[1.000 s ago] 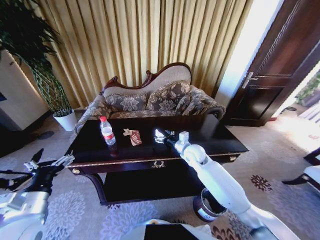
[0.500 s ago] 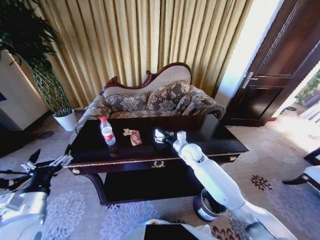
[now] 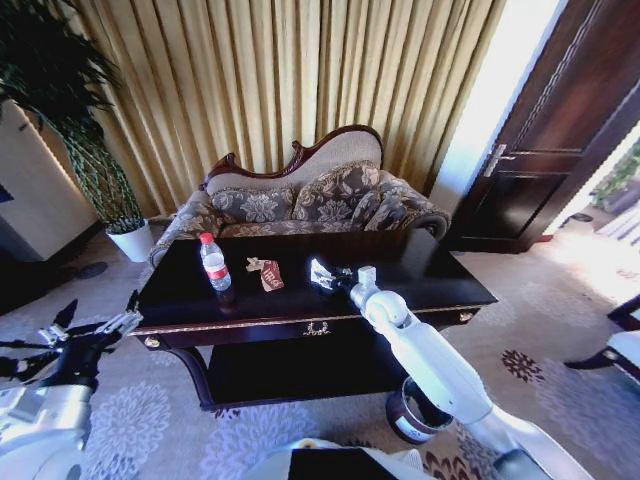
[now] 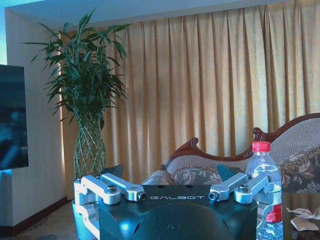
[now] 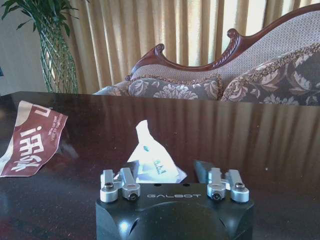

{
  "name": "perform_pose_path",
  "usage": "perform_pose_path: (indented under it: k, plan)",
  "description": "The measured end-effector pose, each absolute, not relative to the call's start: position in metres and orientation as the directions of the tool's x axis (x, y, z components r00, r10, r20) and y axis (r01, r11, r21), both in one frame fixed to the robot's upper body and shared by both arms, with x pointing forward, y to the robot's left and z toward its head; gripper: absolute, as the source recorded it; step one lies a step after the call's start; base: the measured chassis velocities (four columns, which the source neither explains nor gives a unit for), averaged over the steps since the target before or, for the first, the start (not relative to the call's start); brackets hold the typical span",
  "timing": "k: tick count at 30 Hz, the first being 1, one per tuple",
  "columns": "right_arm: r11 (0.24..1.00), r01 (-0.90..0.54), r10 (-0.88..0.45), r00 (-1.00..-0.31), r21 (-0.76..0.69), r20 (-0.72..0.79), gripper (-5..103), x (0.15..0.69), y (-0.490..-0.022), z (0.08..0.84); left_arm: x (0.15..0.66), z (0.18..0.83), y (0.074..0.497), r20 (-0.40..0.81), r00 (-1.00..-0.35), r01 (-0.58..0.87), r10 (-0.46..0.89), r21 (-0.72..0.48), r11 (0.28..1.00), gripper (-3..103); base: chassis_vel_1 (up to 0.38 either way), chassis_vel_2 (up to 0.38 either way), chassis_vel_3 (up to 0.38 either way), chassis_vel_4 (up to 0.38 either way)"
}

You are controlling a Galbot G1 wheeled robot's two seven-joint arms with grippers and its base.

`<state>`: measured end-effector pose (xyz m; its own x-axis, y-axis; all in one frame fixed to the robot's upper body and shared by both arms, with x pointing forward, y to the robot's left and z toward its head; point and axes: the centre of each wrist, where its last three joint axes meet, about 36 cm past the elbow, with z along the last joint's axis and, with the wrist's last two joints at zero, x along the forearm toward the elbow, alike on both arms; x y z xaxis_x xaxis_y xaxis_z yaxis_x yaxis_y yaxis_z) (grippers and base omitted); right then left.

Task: Move to the front of the table and place the trash on the table into the trash bin.

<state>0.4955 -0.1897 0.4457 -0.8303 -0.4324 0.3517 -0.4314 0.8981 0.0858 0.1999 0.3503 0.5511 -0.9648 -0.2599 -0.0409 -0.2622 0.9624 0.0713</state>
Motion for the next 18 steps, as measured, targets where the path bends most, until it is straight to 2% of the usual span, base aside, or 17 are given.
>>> perform_pose_path:
  k: [1, 3, 5, 6, 10, 12, 15, 18]
  plan:
    - [0.898, -0.432, -0.433, -0.829, 0.087, 0.352, 54, 0.4953, -0.1893, 0.4451, 0.1996, 0.5513, 0.3507, -0.042, -0.964, -0.263, -0.261, 0.073, 0.962, 100, 0.000, 0.000, 0.000, 0.000]
    - [0.897, -0.433, -0.434, -0.829, 0.088, 0.353, 54, 0.4952, -0.1889, 0.4446, 0.1995, 0.5515, 0.3510, -0.042, -0.964, -0.264, -0.262, 0.074, 0.962, 100, 0.000, 0.000, 0.000, 0.000]
    - [0.897, -0.434, -0.435, -0.828, 0.089, 0.353, 44, 0.4951, -0.1883, 0.4438, 0.1989, 0.5522, 0.3520, -0.046, -0.963, -0.267, -0.265, 0.076, 0.961, 100, 0.000, 0.000, 0.000, 0.000]
    - [0.897, -0.434, -0.435, -0.828, 0.089, 0.353, 44, 0.4951, -0.1883, 0.4438, 0.1989, 0.5522, 0.3520, -0.046, -0.963, -0.267, -0.265, 0.076, 0.961, 100, 0.000, 0.000, 0.000, 0.000]
    - [0.897, -0.434, -0.436, -0.829, 0.089, 0.351, 22, 0.4950, -0.1883, 0.4434, 0.1981, 0.5526, 0.3529, -0.049, -0.963, -0.270, -0.267, 0.078, 0.960, 100, 0.000, 0.000, 0.000, 0.000]
    - [0.897, -0.434, -0.436, -0.829, 0.089, 0.352, 22, 0.4949, -0.1884, 0.4432, 0.1981, 0.5526, 0.3530, -0.049, -0.962, -0.270, -0.267, 0.077, 0.960, 100, 0.000, 0.000, 0.000, 0.000]
    - [0.897, -0.434, -0.436, -0.829, 0.090, 0.351, 7, 0.4942, -0.1885, 0.4429, 0.1979, 0.5524, 0.3529, -0.050, -0.962, -0.271, -0.268, 0.076, 0.960, 100, 0.000, 0.000, 0.000, 0.000]
    - [0.896, -0.435, -0.438, -0.829, 0.090, 0.349, 3, 0.4932, -0.1883, 0.4434, 0.1979, 0.5522, 0.3527, -0.050, -0.962, -0.270, -0.267, 0.075, 0.960, 100, 0.000, 0.000, 0.000, 0.000]
